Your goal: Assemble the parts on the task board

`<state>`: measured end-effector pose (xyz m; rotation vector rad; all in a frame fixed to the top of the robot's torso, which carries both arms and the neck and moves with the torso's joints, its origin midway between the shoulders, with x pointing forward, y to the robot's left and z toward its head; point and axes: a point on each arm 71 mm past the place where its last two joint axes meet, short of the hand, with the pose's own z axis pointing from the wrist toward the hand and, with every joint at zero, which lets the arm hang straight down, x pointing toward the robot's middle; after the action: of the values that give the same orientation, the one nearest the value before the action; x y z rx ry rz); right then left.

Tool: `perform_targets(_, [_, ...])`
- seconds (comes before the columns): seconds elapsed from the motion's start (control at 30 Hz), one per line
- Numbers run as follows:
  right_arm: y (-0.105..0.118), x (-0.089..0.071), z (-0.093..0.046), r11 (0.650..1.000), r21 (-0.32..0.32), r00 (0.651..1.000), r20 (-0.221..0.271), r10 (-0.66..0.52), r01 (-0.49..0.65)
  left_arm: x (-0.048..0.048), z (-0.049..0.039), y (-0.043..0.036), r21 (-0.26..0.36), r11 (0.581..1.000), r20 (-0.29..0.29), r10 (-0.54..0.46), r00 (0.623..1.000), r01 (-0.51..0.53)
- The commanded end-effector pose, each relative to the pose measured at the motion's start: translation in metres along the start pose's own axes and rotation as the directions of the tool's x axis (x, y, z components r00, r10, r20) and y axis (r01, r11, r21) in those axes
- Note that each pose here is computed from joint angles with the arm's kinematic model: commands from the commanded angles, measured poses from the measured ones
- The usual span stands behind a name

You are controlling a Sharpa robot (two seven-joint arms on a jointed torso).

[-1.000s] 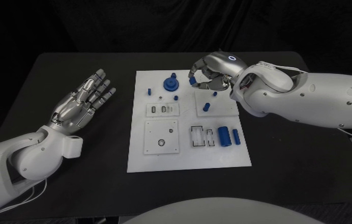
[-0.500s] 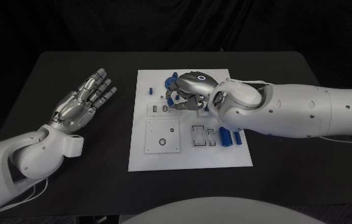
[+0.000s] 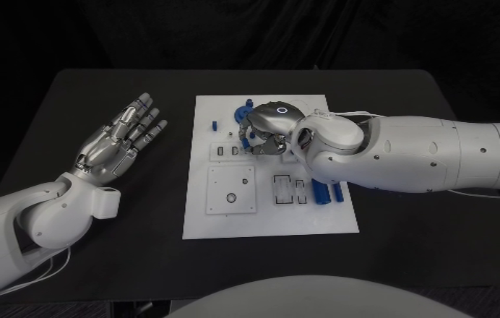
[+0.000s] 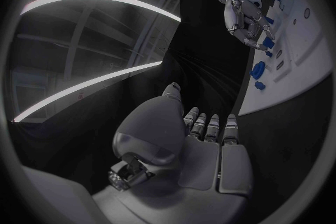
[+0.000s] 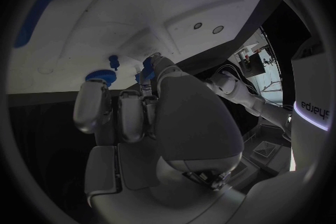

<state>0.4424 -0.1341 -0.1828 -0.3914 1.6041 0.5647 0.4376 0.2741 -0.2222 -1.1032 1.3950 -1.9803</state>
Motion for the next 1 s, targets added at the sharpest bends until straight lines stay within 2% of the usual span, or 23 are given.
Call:
perform_targets(0.03, [-0.0025,0.0029,-0.0002,0.999,0.04,0.999,-0.024,-0.028,0.029,0.0018,0.0008,-0.0034,0.054,0.998,-0.012,-0.014,1.0,0.014])
perform_targets(1.0, [-0.0028,0.0091,0.0023,0.998,0.041,0.996,-0.076,-0.046,0.049,0.0003,0.0025,-0.0022,0.046,0.999,-0.015,-0.014,1.0,0.015])
